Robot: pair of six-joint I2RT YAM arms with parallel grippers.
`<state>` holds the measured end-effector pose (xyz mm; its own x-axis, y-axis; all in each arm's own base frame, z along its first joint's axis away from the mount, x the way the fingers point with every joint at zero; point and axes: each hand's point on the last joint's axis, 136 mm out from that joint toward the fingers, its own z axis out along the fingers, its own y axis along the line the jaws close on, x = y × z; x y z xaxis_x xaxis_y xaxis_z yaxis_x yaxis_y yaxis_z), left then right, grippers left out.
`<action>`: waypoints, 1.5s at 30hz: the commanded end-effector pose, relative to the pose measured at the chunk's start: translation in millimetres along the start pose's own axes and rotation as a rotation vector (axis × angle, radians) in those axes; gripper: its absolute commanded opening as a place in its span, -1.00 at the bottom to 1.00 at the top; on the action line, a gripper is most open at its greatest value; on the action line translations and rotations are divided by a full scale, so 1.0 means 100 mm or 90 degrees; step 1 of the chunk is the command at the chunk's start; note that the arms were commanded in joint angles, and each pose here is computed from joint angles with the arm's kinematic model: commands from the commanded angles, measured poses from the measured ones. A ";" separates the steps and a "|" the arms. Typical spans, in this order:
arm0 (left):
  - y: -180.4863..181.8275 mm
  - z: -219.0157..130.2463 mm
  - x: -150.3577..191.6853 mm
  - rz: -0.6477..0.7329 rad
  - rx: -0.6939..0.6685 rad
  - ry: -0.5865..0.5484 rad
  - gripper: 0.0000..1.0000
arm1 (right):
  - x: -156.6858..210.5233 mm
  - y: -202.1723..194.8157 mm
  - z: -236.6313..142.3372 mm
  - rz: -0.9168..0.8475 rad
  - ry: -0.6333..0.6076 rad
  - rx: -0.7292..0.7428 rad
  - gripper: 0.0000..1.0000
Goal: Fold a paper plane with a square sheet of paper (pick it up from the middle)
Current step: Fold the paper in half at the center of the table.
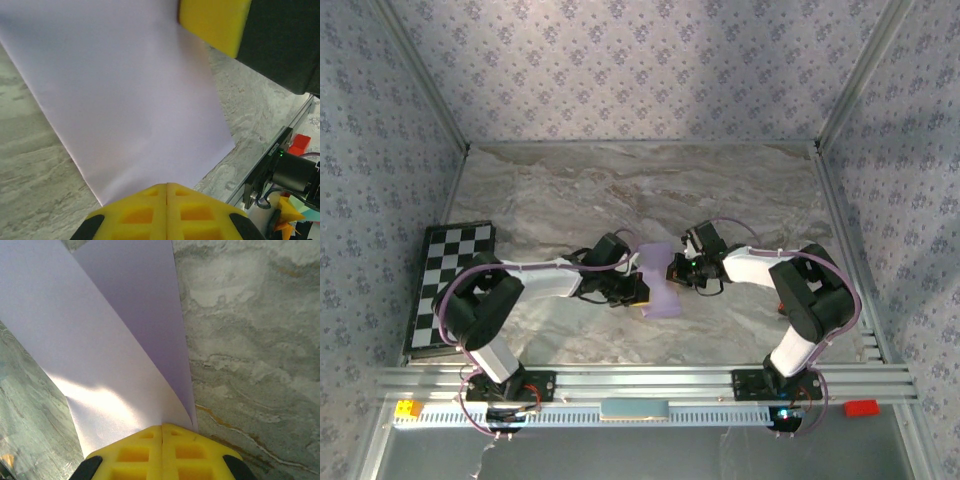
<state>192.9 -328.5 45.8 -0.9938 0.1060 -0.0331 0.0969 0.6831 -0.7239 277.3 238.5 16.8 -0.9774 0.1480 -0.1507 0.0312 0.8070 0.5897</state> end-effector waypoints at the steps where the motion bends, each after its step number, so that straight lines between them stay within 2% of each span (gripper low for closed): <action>1: 0.09 0.12 0.12 -0.012 -0.008 0.028 -0.87 | 0.39 -0.66 0.08 0.058 0.061 0.154 -1.00; 13: 0.43 0.22 0.41 -0.015 -0.078 0.058 -0.89 | 0.42 -0.70 0.09 0.061 0.063 0.158 -1.00; 25: 0.49 0.16 0.61 -0.015 -0.071 0.070 -0.84 | 0.41 -0.71 0.10 0.062 0.065 0.159 -1.00; 29: 0.38 0.10 0.63 -0.001 -0.047 0.066 -0.86 | 0.41 -0.70 0.10 0.059 0.065 0.156 -1.00; 33: -0.02 -0.09 0.45 0.044 0.005 0.031 -0.87 | 0.40 -0.68 0.10 0.056 0.066 0.152 -1.00; 37: -0.33 -0.31 0.13 0.068 0.049 -0.020 -0.84 | 0.41 -0.68 0.10 0.055 0.066 0.153 -1.00; 41: -0.30 -0.37 -0.22 0.052 0.043 -0.038 -0.84 | 0.41 -0.68 0.09 0.054 0.066 0.153 -1.00; 45: -0.21 -0.27 -0.50 0.036 0.035 -0.046 -0.85 | 0.42 -0.68 0.09 0.054 0.067 0.153 -1.00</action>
<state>240.4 -329.4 96.7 -0.9850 0.0583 -0.1623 0.1633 0.6184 -0.7687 277.1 238.5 16.3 -0.9769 0.1531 -0.1488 0.0359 0.8048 0.5924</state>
